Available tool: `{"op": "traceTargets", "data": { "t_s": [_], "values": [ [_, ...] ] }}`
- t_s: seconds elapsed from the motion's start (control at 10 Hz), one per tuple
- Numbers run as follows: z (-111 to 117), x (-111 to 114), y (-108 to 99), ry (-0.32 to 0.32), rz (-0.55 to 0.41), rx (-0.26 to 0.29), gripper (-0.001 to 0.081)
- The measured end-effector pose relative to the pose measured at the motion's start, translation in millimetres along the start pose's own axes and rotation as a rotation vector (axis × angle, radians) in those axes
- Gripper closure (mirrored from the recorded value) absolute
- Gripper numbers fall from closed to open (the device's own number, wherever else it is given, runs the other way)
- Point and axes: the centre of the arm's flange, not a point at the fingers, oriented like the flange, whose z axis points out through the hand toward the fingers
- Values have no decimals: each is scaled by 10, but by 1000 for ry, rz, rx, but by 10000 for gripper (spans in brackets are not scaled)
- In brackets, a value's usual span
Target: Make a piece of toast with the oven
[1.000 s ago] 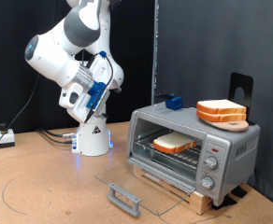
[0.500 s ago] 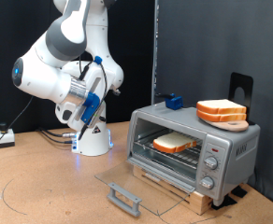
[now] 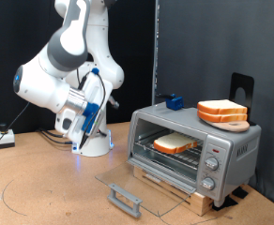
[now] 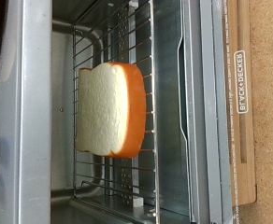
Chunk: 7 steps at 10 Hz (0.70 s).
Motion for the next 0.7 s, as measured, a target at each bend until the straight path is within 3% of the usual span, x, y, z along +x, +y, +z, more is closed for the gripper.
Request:
{"op": "traceTargets", "data": {
  "t_s": [0.1, 0.4, 0.7],
  "values": [
    [9, -18, -2, -15, -4, 9, -1],
    [12, -7, 10, -22, -106, 118, -1],
    [64, 286, 248, -23, -32, 72, -1]
  ]
}}
